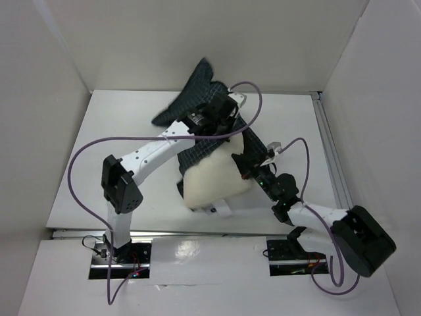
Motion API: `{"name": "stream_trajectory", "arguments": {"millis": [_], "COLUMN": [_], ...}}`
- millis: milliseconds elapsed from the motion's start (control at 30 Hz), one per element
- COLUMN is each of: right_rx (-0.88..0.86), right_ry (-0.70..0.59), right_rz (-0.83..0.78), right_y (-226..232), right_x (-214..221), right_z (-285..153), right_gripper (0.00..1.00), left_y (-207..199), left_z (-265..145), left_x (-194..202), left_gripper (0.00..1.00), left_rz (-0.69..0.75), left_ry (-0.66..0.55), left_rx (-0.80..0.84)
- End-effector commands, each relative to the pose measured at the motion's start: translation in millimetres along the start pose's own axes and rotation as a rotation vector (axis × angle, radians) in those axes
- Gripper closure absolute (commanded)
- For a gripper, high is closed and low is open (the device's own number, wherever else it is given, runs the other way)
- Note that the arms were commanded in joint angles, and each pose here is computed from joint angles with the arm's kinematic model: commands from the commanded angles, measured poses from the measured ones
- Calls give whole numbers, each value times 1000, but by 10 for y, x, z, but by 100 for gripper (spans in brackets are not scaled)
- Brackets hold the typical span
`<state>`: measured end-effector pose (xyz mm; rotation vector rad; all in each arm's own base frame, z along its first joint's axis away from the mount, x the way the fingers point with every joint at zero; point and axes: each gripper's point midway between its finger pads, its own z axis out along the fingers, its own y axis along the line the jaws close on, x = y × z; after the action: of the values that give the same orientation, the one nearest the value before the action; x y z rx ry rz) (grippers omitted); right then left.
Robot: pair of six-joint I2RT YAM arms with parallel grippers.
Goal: Put the pillow into the pillowcase
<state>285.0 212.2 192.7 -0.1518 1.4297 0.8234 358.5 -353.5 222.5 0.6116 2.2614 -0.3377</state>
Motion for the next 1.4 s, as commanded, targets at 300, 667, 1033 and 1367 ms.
{"name": "stream_trajectory", "arguments": {"millis": [300, 667, 1033, 1367], "right_rx": [-89, 130, 203, 151], "right_ry": [-341, -532, -557, -481], "right_rz": [-98, -166, -147, -83], "right_y": [253, -47, -197, -149], "right_x": [-912, -1437, -1429, -1213], "right_z": [218, 142, 198, 265], "right_gripper": [100, 100, 100, 100], "left_y": [-1047, -905, -1224, -1123], "left_z": [-428, -529, -613, -364], "left_x": [-202, 554, 1106, 1053], "left_gripper": [100, 100, 100, 100], "left_rz": [224, 229, 292, 290], "left_ry": [-34, 112, 252, 248], "left_rx": [262, 284, 470, 357]}}
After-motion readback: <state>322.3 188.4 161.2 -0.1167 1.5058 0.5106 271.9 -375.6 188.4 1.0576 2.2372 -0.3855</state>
